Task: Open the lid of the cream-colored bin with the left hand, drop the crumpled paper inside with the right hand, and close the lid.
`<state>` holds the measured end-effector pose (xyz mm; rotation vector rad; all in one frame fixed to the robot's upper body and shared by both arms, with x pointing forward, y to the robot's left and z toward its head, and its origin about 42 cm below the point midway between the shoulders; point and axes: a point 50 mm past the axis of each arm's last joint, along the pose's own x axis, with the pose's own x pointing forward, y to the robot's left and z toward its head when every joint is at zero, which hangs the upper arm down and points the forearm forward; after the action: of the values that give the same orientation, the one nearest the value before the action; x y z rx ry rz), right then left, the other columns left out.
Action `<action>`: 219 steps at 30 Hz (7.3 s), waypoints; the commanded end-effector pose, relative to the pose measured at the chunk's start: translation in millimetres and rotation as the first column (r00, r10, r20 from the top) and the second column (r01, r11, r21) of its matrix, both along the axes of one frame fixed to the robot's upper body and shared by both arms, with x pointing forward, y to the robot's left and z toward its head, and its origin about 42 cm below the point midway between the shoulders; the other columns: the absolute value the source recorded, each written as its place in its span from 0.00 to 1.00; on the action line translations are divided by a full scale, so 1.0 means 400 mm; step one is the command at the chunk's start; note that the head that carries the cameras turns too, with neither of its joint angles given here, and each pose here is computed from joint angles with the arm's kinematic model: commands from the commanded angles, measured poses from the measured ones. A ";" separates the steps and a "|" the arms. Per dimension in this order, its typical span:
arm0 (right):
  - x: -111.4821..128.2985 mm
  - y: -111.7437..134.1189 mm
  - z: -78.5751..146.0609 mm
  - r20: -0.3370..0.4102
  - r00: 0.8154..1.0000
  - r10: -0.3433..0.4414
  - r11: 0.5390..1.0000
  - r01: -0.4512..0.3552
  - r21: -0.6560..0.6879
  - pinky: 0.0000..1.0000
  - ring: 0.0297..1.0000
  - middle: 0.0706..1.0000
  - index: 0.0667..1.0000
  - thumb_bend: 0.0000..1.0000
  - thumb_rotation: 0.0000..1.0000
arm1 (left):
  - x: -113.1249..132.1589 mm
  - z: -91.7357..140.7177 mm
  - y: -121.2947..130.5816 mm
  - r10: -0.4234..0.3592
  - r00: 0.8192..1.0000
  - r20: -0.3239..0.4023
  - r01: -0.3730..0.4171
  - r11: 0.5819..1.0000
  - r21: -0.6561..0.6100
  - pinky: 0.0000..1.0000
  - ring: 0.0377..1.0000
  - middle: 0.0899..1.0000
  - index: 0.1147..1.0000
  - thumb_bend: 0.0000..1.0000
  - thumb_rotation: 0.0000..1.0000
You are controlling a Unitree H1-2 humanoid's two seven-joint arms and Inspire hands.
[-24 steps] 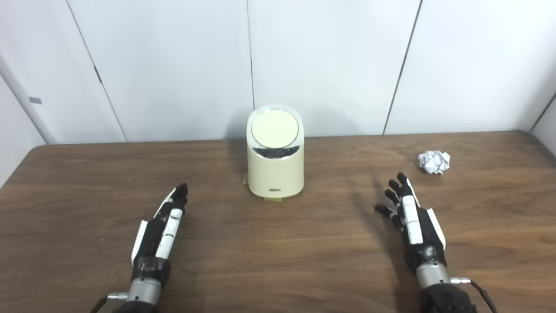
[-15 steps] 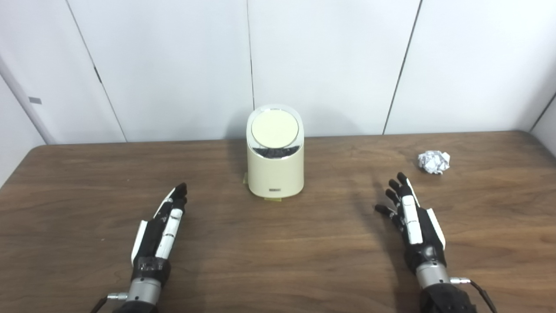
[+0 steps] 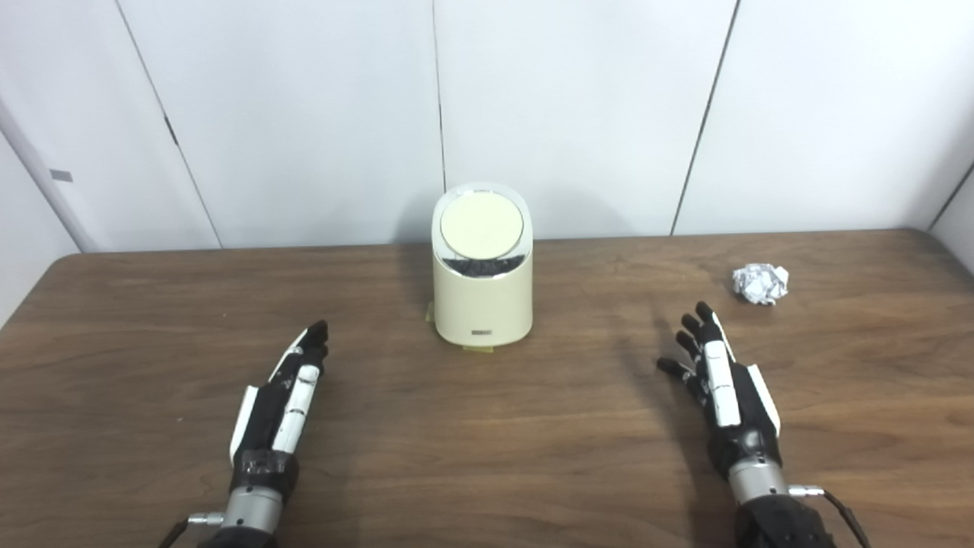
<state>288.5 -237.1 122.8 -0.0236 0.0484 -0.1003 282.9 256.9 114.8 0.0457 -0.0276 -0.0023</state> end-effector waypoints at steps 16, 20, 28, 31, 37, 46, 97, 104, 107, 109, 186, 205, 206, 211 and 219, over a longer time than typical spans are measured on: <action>0.001 0.018 -0.007 0.011 1.000 0.022 1.000 -0.022 -0.022 0.95 0.94 0.95 0.99 0.50 1.00 | 0.088 0.189 -0.011 -0.003 0.997 0.075 -0.012 0.978 0.208 0.92 0.91 0.89 0.90 0.76 0.44; -0.002 0.027 -0.012 0.008 0.999 0.033 0.999 -0.033 -0.016 0.98 0.94 0.96 1.00 0.49 1.00 | 0.150 0.292 -0.007 -0.047 0.994 0.100 0.013 0.950 0.313 0.89 0.88 0.87 0.89 0.87 0.38; 0.006 0.043 -0.017 0.001 0.999 0.035 0.999 -0.035 -0.020 0.98 0.94 0.95 0.99 0.51 1.00 | 0.237 0.450 -0.016 -0.139 0.969 0.204 0.048 0.917 0.397 0.86 0.89 0.89 0.89 0.92 0.23; 0.010 0.047 -0.028 -0.002 0.999 0.045 0.999 -0.045 -0.029 0.98 0.94 0.96 1.00 0.50 1.00 | 0.266 0.491 -0.014 -0.204 0.962 0.179 0.100 0.879 0.466 0.89 0.93 0.93 0.95 0.90 0.23; 0.025 0.054 -0.051 -0.007 0.999 0.050 0.996 -0.051 -0.073 0.93 0.92 0.95 0.99 0.45 1.00 | 0.357 0.600 -0.033 -0.276 0.958 0.076 0.156 0.724 0.672 0.88 0.95 0.98 1.00 0.92 0.20; 0.034 0.049 -0.065 -0.006 0.999 0.038 0.997 -0.038 -0.073 0.94 0.92 0.94 0.99 0.48 1.00 | 0.454 0.705 -0.114 -0.273 0.961 -0.037 0.216 0.664 0.716 0.89 0.98 1.00 1.00 0.95 0.16; 0.053 0.094 -0.061 0.015 1.000 0.021 0.996 -0.019 -0.087 0.89 0.91 0.94 0.99 0.48 1.00 | 0.585 0.709 -0.424 -0.252 0.965 -0.076 0.069 -0.040 0.997 0.87 0.97 0.96 0.91 0.91 0.07; 0.055 0.097 -0.059 0.021 1.000 0.021 0.995 -0.019 -0.094 0.88 0.90 0.93 0.98 0.48 1.00 | 0.596 0.696 -0.414 -0.240 0.967 -0.089 0.084 -0.033 0.996 0.84 0.93 0.94 0.89 0.93 0.09; 0.056 0.097 -0.060 0.018 1.000 0.022 0.996 -0.020 -0.092 0.89 0.90 0.93 0.98 0.49 1.00 | 0.595 0.696 -0.412 -0.235 0.967 -0.095 0.090 -0.031 0.995 0.84 0.93 0.94 0.88 0.93 0.08; 0.056 0.096 -0.062 0.017 1.000 0.024 0.995 -0.022 -0.098 0.88 0.90 0.93 0.99 0.49 1.00 | 0.595 0.695 -0.411 -0.233 0.967 -0.100 0.094 -0.035 0.995 0.84 0.93 0.95 0.89 0.93 0.08; 0.040 0.057 -0.050 -0.010 1.000 0.016 0.997 -0.017 -0.072 0.92 0.91 0.94 0.99 0.49 1.00 | 0.338 0.574 0.013 -0.207 0.963 0.171 0.129 0.916 0.381 0.91 0.93 0.95 0.99 0.37 0.73; 0.079 -0.004 0.029 0.093 0.996 0.015 1.000 -0.015 -0.002 0.93 0.92 0.93 0.96 0.57 1.00 | 0.186 0.239 -0.030 -0.080 0.985 0.151 0.070 0.995 0.068 0.98 0.98 1.00 1.00 0.57 0.94; 0.080 -0.010 0.034 0.097 0.995 0.017 1.000 -0.016 -0.006 0.93 0.93 0.94 0.97 0.57 0.98 | 0.181 0.231 -0.033 -0.077 0.985 0.152 0.068 0.996 0.060 0.98 0.99 1.00 1.00 0.57 0.95; 0.095 -0.044 0.073 0.106 0.994 0.024 0.998 -0.016 -0.068 0.93 0.94 0.95 0.97 0.52 0.86 | 0.151 0.172 -0.044 -0.027 0.991 0.128 0.025 1.000 0.013 0.97 0.97 0.99 1.00 0.57 0.94; 0.136 -0.089 0.119 0.128 0.992 0.017 0.986 0.005 -0.166 0.91 0.91 0.93 0.97 0.54 0.71 | 0.124 0.101 -0.048 0.021 0.995 0.096 -0.017 0.999 -0.046 1.00 0.99 1.00 1.00 0.55 0.90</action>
<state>329.2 -268.2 145.8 -0.1507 -0.0023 -0.0923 326.0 240.3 141.9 0.0083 -0.0359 0.0288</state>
